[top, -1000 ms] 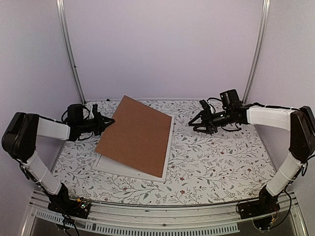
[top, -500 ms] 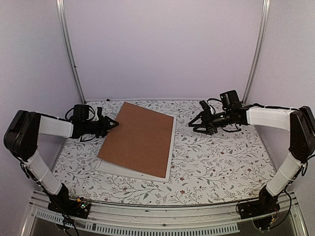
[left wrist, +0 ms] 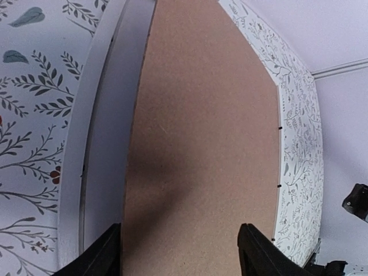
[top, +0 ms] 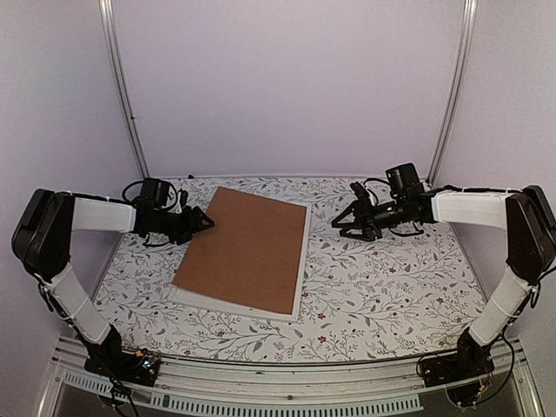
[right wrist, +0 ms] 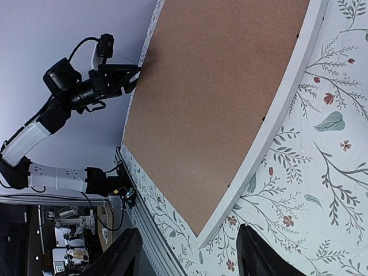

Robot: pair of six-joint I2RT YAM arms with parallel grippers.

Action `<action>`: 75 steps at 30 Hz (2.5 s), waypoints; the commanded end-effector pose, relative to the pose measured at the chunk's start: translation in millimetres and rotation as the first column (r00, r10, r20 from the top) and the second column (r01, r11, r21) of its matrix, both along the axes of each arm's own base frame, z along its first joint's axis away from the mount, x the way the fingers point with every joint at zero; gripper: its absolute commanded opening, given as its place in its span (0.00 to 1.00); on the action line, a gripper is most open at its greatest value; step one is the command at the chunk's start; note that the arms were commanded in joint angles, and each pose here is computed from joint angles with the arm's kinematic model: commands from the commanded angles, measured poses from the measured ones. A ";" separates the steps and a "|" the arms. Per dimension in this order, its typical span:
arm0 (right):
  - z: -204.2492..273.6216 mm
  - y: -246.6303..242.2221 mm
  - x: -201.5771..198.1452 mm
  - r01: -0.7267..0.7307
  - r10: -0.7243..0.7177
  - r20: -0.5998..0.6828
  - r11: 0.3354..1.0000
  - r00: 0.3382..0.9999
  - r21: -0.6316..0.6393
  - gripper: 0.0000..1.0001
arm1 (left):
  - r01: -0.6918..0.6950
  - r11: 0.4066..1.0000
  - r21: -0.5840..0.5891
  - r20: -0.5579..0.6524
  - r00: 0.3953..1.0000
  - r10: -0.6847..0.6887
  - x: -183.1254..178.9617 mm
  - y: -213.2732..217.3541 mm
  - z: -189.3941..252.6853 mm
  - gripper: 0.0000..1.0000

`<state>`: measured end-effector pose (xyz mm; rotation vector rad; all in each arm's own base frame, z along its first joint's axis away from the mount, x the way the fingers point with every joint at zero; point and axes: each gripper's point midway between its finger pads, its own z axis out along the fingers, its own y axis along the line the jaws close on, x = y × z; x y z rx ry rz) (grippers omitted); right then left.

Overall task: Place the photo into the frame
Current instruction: Place the backboard on the frame body, then place the photo frame at the center of the board.

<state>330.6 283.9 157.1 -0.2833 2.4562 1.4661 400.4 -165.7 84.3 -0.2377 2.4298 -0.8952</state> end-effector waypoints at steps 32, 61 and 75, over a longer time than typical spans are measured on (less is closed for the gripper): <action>-39.8 -5.7 12.0 0.038 -0.042 -0.038 0.995 0.998 -0.097 0.60 | 0.004 0.935 0.355 -0.055 0.998 0.017 3.3 27.7 -35.5 0.81; -102.5 8.0 12.7 0.035 -0.056 -0.054 0.945 0.997 -0.324 0.61 | 0.137 0.985 0.109 -0.142 0.982 -0.121 -94.1 -48.3 -54.1 0.74; -92.8 -41.7 35.1 0.196 -0.179 0.084 0.844 0.980 -0.499 0.61 | 0.159 0.893 0.422 0.175 0.952 -0.252 -58.5 -72.0 33.3 0.81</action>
